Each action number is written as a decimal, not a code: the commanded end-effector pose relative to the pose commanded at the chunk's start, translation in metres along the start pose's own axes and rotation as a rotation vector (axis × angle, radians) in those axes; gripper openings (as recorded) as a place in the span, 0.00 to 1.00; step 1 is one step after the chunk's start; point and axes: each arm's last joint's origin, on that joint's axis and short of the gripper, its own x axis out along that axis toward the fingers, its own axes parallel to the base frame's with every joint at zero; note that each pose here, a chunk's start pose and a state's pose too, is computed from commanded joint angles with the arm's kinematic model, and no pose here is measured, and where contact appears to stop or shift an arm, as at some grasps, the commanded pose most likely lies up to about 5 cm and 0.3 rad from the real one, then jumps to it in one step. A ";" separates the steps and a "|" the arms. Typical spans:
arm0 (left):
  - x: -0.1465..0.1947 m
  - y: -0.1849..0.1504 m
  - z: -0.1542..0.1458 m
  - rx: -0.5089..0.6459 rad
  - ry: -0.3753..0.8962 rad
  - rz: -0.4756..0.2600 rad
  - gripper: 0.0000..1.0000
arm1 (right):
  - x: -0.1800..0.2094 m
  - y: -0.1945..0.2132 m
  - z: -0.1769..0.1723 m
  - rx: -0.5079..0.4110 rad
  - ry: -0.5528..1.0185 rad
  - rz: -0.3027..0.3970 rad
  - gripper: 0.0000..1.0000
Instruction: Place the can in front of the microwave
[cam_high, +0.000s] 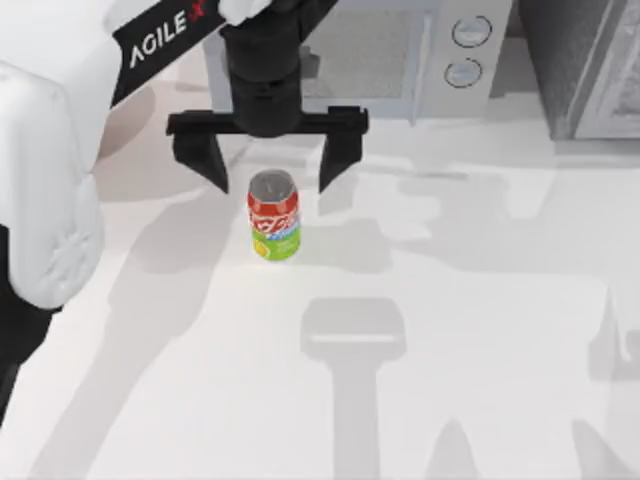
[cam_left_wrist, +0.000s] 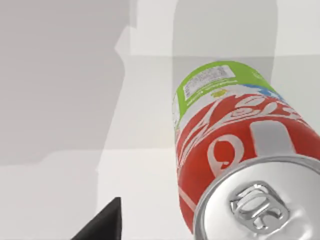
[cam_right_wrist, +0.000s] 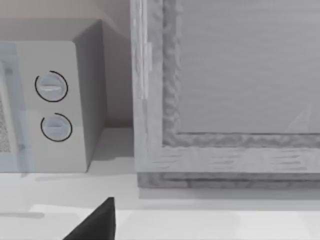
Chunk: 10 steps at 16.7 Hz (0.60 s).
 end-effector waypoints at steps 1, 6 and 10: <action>0.000 0.000 0.000 0.000 0.000 0.000 1.00 | 0.000 0.000 0.000 0.000 0.000 0.000 1.00; -0.006 -0.001 0.002 -0.002 0.018 0.010 1.00 | 0.000 0.000 0.000 0.000 0.000 0.000 1.00; -0.035 0.000 0.002 -0.003 -0.007 -0.005 1.00 | 0.000 0.000 0.000 0.000 0.000 0.000 1.00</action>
